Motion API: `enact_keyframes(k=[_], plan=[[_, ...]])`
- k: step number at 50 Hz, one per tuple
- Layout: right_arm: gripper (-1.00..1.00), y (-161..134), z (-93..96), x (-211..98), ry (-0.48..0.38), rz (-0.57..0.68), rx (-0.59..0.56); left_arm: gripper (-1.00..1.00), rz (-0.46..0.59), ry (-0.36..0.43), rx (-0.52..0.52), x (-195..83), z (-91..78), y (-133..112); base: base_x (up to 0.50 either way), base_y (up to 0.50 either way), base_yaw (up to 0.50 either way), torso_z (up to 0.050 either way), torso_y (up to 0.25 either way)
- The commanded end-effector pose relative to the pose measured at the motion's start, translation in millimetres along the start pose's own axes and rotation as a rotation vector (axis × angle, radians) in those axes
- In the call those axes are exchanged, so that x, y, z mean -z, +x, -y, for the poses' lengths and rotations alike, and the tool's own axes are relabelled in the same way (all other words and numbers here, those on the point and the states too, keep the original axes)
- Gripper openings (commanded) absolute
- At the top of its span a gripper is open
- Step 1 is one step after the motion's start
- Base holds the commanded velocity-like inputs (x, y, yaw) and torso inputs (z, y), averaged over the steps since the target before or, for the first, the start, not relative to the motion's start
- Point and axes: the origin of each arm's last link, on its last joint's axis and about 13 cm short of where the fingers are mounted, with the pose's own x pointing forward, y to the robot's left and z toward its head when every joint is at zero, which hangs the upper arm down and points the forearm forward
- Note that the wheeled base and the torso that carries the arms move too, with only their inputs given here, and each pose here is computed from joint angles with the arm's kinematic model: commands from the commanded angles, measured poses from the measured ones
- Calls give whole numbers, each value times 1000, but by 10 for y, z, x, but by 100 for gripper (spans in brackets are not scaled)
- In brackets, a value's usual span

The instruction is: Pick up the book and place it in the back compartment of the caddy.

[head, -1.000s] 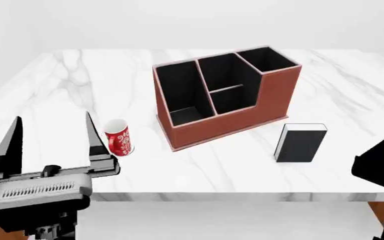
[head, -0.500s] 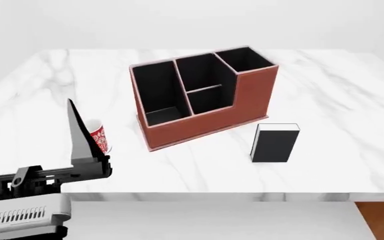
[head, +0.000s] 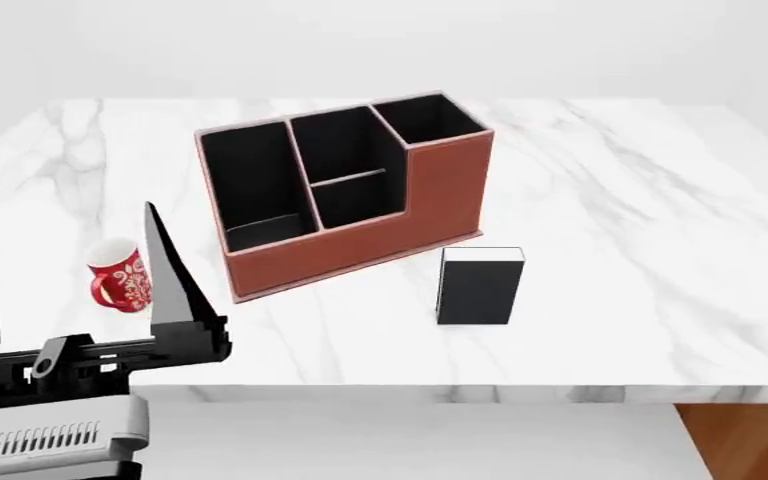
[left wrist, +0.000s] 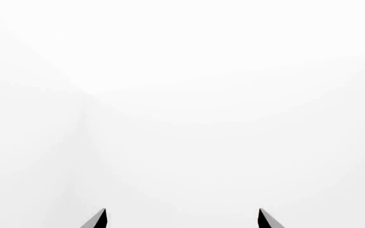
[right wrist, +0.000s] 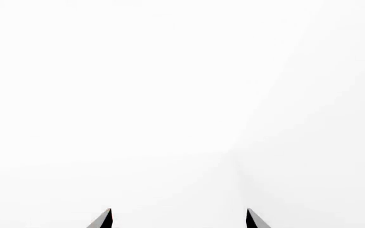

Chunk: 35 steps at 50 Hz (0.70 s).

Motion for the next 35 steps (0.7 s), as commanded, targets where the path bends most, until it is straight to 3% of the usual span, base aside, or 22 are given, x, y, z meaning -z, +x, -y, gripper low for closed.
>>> enact_keyframes(k=[1,23,35], plan=[[100,-2,-10,-12,-22,-7,-27,100,-3,3,-8,20,-25,3,500,0,0,0,0],[100,-9,-15,-3,-30,-10,-35,100,-7,2,-2,11,-22,-2,500,-1,0,0,0],[100,-9,-23,-5,-30,-14,-31,100,-11,1,6,33,-13,-12,490,-149,0,0,1]])
